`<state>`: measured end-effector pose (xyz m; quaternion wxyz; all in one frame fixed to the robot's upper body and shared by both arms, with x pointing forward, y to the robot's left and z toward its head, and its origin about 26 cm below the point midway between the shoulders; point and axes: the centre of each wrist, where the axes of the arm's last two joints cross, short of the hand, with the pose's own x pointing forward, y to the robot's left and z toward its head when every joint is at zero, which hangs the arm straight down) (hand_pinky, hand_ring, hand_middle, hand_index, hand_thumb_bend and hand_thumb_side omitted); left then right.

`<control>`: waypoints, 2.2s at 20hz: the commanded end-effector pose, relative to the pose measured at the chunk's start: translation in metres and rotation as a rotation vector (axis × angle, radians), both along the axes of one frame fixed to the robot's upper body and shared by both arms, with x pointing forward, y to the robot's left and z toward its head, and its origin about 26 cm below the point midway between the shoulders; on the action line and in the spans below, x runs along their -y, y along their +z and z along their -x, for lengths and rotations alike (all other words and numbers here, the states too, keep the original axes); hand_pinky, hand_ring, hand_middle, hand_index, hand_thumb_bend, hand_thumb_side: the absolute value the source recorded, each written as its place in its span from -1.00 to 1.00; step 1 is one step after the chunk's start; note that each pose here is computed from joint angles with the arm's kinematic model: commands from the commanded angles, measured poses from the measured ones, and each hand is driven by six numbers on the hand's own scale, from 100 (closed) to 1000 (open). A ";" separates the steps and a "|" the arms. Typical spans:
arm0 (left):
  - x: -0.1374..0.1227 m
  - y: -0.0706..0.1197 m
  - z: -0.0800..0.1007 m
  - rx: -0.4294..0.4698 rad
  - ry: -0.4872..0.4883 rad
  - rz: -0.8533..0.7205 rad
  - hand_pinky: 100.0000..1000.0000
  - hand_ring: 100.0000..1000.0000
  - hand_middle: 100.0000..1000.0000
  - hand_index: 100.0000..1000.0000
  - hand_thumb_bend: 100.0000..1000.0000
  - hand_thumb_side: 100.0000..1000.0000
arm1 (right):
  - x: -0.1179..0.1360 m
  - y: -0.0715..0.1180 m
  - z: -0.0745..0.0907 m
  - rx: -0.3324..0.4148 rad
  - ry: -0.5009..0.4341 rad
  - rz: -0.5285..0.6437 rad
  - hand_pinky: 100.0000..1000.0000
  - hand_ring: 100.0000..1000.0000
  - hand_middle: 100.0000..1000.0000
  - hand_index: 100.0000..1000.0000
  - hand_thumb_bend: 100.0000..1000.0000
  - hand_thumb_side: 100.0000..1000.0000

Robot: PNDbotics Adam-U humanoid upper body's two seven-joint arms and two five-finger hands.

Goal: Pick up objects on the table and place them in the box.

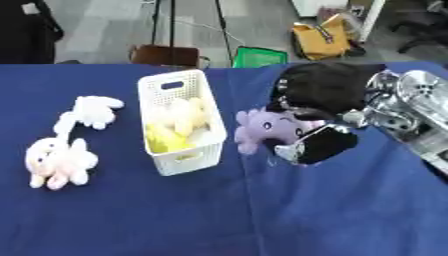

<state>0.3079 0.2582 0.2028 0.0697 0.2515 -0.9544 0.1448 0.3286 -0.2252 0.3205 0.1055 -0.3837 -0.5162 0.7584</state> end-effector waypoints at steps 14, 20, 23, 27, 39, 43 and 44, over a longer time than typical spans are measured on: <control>0.000 0.006 0.003 0.033 -0.012 -0.015 -0.04 -0.03 0.38 0.44 -1.00 -0.06 | -0.041 0.054 -0.062 0.061 -0.020 -0.130 0.77 0.46 -0.31 0.15 -0.80 0.60; 0.002 0.007 0.003 0.035 -0.024 -0.011 -0.04 -0.03 0.38 0.44 -1.00 -0.06 | -0.055 0.048 -0.104 0.027 -0.065 -0.175 0.76 0.43 -0.34 0.12 -0.74 0.59; 0.003 0.007 0.002 0.037 -0.029 -0.010 -0.04 -0.03 0.38 0.44 -1.00 -0.06 | -0.058 0.041 -0.120 0.025 -0.085 -0.193 0.75 0.42 -0.34 0.12 -0.71 0.58; 0.004 0.008 0.002 0.040 -0.035 -0.006 -0.04 -0.03 0.38 0.44 -1.00 -0.06 | -0.059 0.027 -0.136 0.015 -0.101 -0.210 0.74 0.41 -0.35 0.11 -0.70 0.57; 0.006 0.009 0.002 0.044 -0.044 -0.001 -0.04 -0.03 0.39 0.44 -1.00 -0.07 | -0.066 -0.014 -0.161 -0.030 -0.135 -0.190 0.74 0.41 -0.32 0.13 -0.70 0.53; 0.007 0.008 0.002 0.043 -0.046 0.000 -0.04 -0.03 0.39 0.44 -1.00 -0.07 | -0.069 -0.020 -0.165 -0.041 -0.139 -0.193 0.74 0.41 -0.30 0.15 -0.69 0.58; 0.007 0.008 0.002 0.043 -0.046 0.000 -0.04 -0.03 0.39 0.44 -1.00 -0.07 | -0.070 -0.020 -0.165 -0.040 -0.141 -0.196 0.74 0.43 -0.28 0.18 -0.71 0.65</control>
